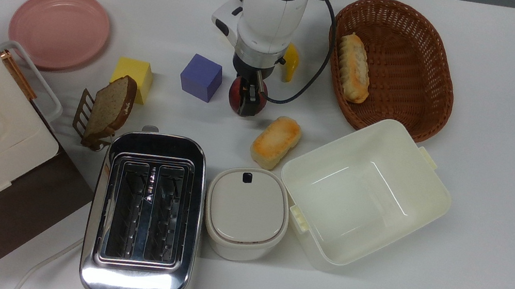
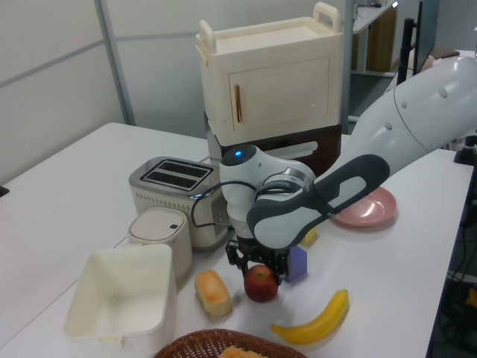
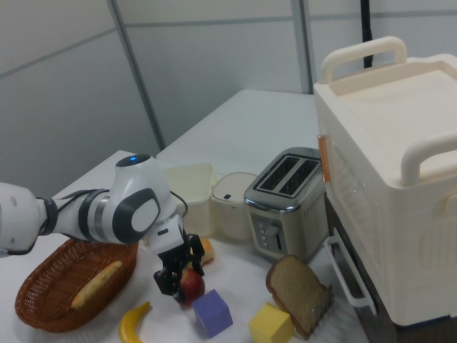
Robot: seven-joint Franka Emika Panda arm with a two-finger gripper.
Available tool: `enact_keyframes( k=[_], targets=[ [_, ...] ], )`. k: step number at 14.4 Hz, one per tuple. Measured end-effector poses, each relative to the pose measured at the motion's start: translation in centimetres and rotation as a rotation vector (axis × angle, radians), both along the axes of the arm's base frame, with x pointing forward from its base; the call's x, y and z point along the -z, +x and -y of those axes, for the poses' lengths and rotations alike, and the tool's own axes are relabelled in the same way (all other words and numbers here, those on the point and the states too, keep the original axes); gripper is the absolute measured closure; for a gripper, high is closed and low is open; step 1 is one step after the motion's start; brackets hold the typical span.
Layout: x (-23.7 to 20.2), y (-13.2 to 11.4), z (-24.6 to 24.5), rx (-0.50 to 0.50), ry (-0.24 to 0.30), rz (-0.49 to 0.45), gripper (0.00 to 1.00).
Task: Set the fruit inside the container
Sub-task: 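Lift the red apple and carry it over the cream container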
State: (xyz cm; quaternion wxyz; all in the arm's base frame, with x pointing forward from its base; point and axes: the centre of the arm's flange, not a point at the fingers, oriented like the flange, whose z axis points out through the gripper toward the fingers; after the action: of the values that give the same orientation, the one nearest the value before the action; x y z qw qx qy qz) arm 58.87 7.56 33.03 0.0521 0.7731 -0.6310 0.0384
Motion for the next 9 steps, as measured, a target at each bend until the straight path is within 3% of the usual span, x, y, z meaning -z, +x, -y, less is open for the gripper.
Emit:
enact_keyframes(
  k=[3,6,9],
  targets=[
    [-2.8,1.2,-0.5,-0.010,0.008,0.059,0.17],
    [-9.9,2.3,-0.7,-0.062,0.011,0.156,0.17],
    [-14.9,2.5,-1.4,-0.138,0.002,0.178,0.17]
  ],
)
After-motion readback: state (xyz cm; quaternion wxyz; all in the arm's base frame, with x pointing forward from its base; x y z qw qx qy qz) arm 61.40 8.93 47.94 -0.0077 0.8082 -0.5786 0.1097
